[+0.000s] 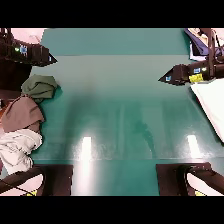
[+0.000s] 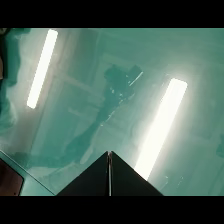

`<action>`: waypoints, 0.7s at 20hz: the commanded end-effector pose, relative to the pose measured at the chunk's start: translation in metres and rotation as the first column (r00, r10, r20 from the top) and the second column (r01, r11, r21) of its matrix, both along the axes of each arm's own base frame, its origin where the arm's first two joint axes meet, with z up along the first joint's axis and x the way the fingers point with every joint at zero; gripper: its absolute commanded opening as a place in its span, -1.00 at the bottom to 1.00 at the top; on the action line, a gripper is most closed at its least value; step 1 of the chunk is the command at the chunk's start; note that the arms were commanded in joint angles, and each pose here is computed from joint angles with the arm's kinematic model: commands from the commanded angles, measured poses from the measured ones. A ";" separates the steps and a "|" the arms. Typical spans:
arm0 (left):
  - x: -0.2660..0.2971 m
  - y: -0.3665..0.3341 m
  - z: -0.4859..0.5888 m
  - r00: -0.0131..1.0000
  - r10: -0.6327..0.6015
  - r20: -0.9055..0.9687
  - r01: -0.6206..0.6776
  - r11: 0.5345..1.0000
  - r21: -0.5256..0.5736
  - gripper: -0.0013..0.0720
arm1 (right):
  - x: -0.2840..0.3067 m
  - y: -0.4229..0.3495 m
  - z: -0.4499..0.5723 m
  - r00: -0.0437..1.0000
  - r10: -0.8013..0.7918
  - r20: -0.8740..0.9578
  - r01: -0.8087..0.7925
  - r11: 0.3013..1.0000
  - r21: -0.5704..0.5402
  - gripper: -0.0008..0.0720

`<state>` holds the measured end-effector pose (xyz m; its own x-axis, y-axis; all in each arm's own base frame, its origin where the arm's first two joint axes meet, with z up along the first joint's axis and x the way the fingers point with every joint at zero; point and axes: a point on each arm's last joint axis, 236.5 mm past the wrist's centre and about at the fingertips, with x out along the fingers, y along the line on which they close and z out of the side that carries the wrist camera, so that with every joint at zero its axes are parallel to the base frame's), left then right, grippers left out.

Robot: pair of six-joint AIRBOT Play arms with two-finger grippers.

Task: Fold the shirts.

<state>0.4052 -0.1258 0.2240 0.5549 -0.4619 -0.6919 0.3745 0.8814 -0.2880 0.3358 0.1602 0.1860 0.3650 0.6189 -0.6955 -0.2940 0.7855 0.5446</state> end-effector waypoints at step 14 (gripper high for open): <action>0.009 0.001 0.007 0.999 0.021 0.044 -0.020 1.000 -0.011 -0.89 | 0.001 0.001 0.000 1.000 -0.001 0.004 0.001 1.000 0.000 -0.92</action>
<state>0.4061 -0.1258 0.2246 0.5588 -0.4614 -0.6891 0.3739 0.8818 -0.2873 0.3364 0.1606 0.1863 0.3678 0.6187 -0.6942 -0.2949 0.7856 0.5439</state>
